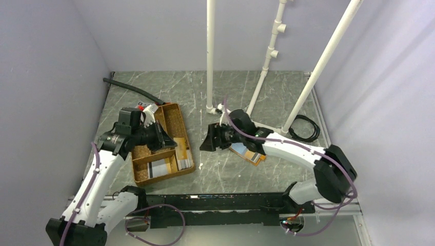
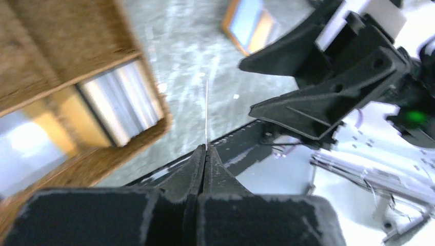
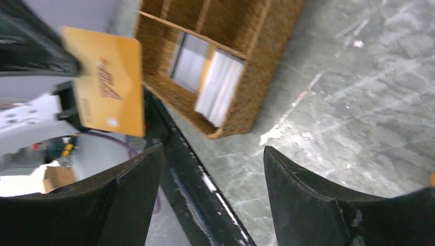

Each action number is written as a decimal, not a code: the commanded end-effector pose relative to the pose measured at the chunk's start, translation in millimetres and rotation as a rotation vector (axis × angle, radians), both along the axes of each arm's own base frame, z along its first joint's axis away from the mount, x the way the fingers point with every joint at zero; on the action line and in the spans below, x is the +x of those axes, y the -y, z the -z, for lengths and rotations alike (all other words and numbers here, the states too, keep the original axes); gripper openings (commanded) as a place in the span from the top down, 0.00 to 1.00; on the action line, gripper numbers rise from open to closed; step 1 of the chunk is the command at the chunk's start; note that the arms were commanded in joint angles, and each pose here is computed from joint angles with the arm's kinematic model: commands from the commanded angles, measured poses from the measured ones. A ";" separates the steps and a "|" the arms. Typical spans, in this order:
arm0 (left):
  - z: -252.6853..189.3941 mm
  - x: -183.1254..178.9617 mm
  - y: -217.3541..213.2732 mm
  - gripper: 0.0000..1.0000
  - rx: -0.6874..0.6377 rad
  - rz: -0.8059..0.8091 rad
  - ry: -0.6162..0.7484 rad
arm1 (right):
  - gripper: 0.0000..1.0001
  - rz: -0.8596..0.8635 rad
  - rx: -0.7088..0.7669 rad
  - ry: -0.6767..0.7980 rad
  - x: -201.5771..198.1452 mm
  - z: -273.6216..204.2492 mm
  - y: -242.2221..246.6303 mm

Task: Put the credit cards into the card holder
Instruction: Pick up the credit card from the storage box.

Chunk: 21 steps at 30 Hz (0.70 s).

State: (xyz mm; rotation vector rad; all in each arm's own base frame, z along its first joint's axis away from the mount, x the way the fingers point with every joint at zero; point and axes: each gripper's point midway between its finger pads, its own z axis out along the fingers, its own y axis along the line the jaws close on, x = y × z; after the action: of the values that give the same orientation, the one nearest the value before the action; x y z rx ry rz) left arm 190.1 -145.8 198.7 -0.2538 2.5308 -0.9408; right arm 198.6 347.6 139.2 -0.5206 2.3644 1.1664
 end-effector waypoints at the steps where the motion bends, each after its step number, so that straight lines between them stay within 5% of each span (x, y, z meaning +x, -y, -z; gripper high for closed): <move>1: -48.4 6.1 42.4 1.00 -0.273 0.232 0.276 | 0.26 -0.061 0.328 0.032 -14.2 -69.0 -12.8; 6: -59.2 6.9 56.1 1.00 -0.393 0.304 0.317 | 0.27 -0.015 0.446 0.037 -15.0 -83.8 -0.4; 11: -68.0 9.3 66.1 1.00 -0.504 0.341 0.346 | 0.40 -0.026 0.541 -0.005 -20.4 -94.1 3.4; 21: -58.6 7.6 91.1 1.00 -0.524 0.403 0.318 | 0.58 -0.026 0.652 -0.046 -23.2 -108.0 13.6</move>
State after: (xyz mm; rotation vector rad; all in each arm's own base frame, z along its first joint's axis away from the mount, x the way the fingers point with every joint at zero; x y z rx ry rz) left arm 199.9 -223.5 245.0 0.1581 2.1101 -1.5977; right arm 180.3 337.7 213.8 -0.2712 2.0023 1.7552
